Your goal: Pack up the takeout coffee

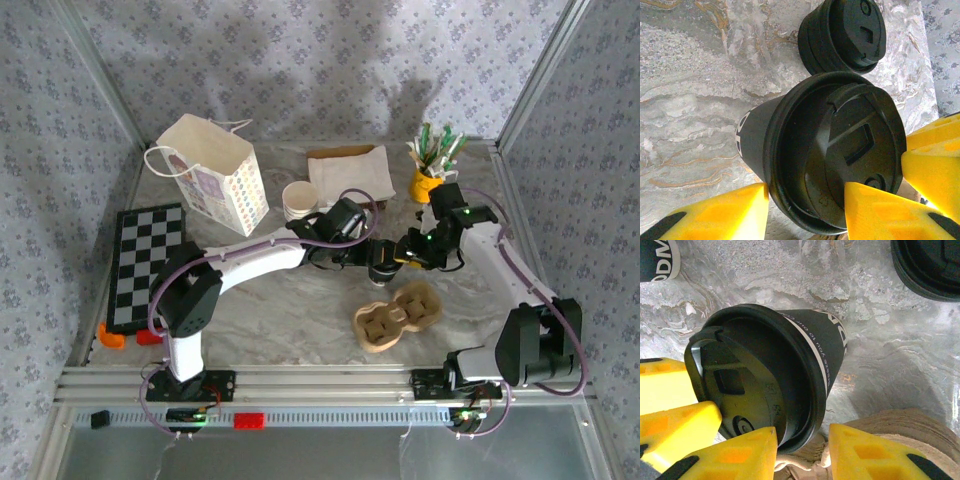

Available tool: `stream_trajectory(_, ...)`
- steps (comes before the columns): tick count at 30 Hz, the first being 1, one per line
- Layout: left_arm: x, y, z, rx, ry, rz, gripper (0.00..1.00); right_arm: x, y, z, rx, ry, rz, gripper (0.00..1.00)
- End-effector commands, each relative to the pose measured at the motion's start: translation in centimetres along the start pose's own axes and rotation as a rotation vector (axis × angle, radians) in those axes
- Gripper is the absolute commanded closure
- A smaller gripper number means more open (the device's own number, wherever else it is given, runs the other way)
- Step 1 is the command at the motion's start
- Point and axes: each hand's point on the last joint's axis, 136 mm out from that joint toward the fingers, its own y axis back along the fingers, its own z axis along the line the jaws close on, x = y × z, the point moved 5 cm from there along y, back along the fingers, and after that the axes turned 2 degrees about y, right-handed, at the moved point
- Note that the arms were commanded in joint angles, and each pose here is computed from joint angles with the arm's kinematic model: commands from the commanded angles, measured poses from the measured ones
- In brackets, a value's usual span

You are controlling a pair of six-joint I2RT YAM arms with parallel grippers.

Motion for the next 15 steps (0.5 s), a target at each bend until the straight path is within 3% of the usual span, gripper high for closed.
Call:
stream_trajectory(1,2.5,-1.9,3.9,-0.186,0.010,0.093,0.57,0.8,-0.4,-1.3,0.087,0.006,0.029,0.67)
stream_trajectory(5,2.6,-1.9,3.8,-0.199,0.002,0.094,0.57,2.2,-1.0,-2.4,0.127,0.002,0.081,0.72)
stream_trajectory(15,2.8,-1.7,4.1,-0.259,-0.019,0.087,0.57,3.6,-3.1,-4.6,0.202,-0.023,0.145,0.73)
